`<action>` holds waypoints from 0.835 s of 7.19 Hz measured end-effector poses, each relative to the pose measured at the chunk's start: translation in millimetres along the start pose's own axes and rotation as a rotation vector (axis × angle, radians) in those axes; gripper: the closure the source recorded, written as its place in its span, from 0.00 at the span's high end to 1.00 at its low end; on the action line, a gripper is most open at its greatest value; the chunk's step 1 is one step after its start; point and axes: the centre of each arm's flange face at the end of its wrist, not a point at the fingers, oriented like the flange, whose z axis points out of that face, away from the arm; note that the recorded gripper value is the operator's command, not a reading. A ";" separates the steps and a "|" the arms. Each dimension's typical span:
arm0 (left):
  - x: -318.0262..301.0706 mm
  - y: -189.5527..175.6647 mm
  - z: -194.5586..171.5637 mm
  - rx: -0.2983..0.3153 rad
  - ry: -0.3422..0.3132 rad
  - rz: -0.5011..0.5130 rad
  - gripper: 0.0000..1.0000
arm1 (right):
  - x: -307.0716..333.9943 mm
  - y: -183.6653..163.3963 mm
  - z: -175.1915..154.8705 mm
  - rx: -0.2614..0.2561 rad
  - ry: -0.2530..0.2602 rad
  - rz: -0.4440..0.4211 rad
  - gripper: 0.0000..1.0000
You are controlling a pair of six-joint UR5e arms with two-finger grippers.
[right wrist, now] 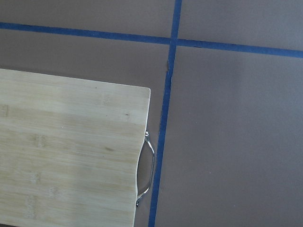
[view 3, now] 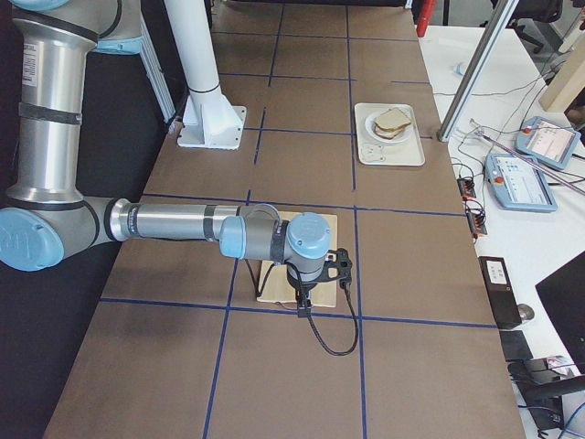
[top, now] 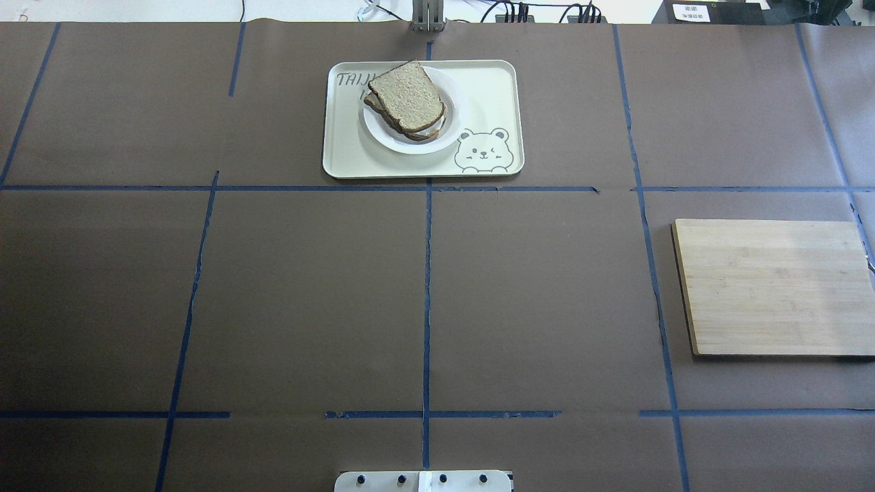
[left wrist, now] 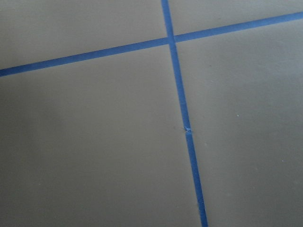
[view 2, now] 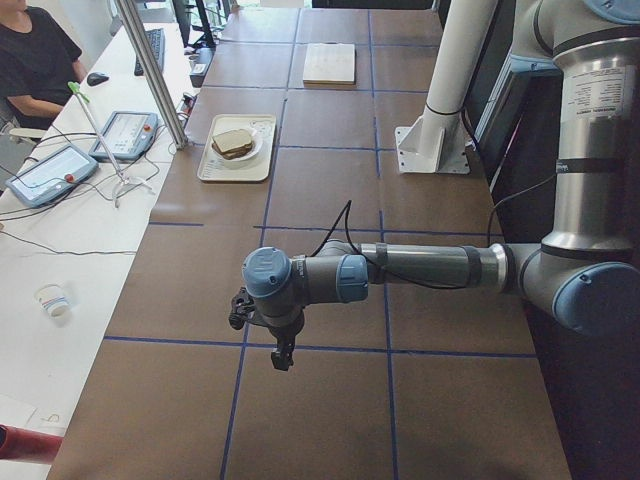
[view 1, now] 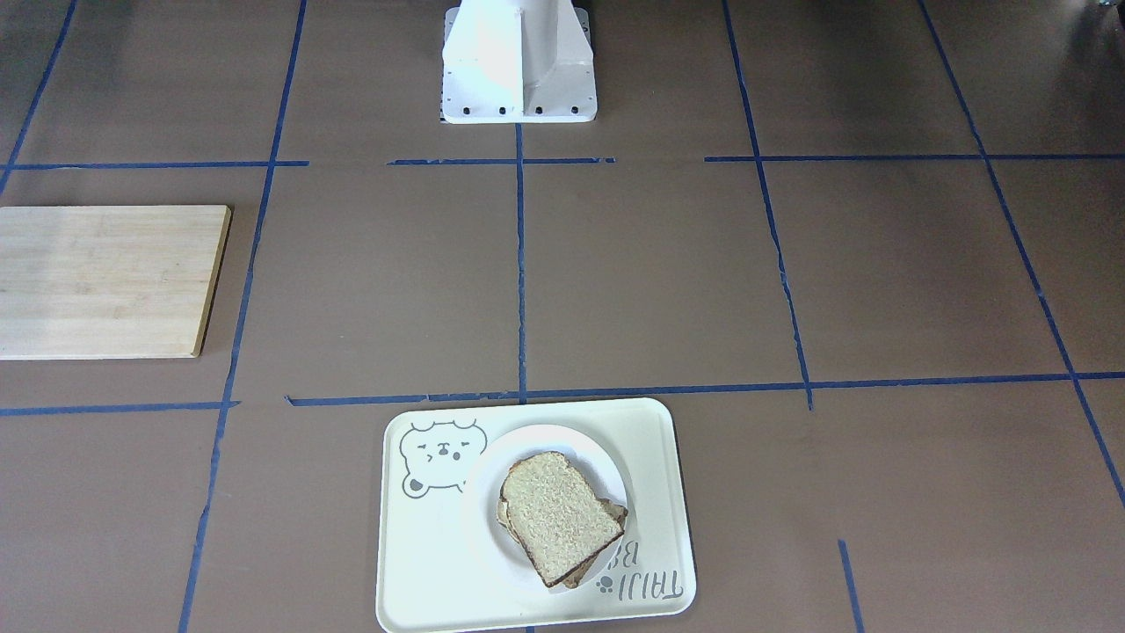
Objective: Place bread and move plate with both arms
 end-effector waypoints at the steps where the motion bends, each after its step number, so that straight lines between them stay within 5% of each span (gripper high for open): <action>1: -0.5 -2.1 -1.9 0.001 -0.007 -0.003 1.00 | 1.8 0.8 0.0 0.000 0.000 0.004 1.00; 6: -0.6 -0.2 -1.4 0.001 -0.001 -0.007 1.00 | 13.3 1.0 -4.6 0.014 -0.001 0.057 1.00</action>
